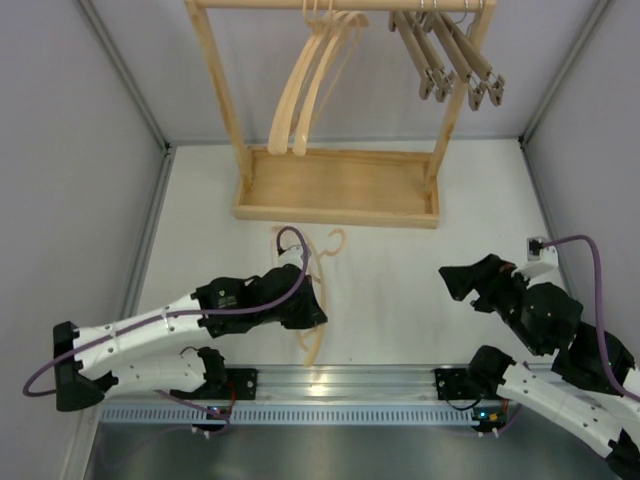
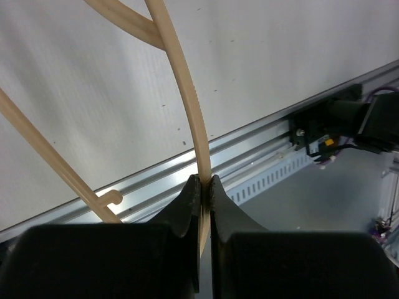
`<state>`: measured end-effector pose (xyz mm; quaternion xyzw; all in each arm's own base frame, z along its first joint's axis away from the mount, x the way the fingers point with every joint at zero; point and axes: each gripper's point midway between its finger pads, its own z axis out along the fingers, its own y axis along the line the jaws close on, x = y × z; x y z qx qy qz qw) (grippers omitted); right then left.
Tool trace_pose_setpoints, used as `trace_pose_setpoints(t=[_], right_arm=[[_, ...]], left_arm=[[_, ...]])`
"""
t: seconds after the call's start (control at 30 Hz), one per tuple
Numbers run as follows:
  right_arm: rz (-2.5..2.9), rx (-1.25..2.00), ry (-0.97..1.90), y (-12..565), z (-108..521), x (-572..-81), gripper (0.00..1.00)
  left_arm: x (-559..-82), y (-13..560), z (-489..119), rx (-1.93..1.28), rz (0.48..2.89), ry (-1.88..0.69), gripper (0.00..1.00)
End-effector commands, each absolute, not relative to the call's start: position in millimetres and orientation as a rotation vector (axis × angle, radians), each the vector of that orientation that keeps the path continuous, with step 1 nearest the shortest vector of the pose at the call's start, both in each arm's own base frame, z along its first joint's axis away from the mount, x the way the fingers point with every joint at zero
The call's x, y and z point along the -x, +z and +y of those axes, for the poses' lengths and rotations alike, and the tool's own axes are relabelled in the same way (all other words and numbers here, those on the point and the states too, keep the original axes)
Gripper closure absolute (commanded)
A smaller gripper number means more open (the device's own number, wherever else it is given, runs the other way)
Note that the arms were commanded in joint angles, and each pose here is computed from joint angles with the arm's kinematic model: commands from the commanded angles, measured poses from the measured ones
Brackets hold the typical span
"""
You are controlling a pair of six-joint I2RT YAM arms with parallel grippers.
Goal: Organize the hangers
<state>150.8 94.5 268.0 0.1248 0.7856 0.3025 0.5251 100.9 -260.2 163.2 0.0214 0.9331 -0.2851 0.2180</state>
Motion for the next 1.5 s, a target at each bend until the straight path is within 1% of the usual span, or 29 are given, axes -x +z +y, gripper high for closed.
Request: trace_pose_setpoints(t=[0.0, 0.07, 0.2, 0.47, 0.63, 0.8, 1.13, 1.47], right_arm=[[1.838, -0.276, 0.756, 293.1, 97.4, -151.2, 0.18], [1.829, -0.277, 0.756, 298.7, 95.8, -151.1, 0.18], [1.83, -0.264, 0.738, 306.3, 97.4, -153.9, 0.18], [1.848, -0.251, 0.729, 309.3, 103.6, -157.2, 0.18], [1.853, -0.249, 0.724, 311.0, 105.8, -158.9, 0.18], [1.862, -0.246, 0.725, 310.1, 107.8, -159.0, 0.18], [1.876, -0.242, 0.718, 307.5, 110.6, -160.6, 0.18], [1.891, -0.234, 0.715, 306.9, 114.6, -162.0, 0.18]], left_arm=[[-116.4, 229.5, -271.8, -0.112, 2.383, -0.924, 1.0], [-120.2, 256.0, -275.7, -0.128, 2.325, -0.97, 1.0], [-126.3, 285.9, -276.5, -0.142, 2.246, -1.002, 1.0], [-139.8, 313.7, -260.0, -0.083, 2.134, -1.135, 1.0], [-153.1, 308.2, -252.3, -0.071, 2.125, -1.202, 1.0], [-172.4, 287.8, -248.2, -0.068, 2.158, -1.276, 1.0], [-201.5, 282.3, -240.4, -0.073, 2.095, -1.367, 1.0], [-230.3, 293.7, -224.2, 0.031, 1.93, -1.556, 1.0]])
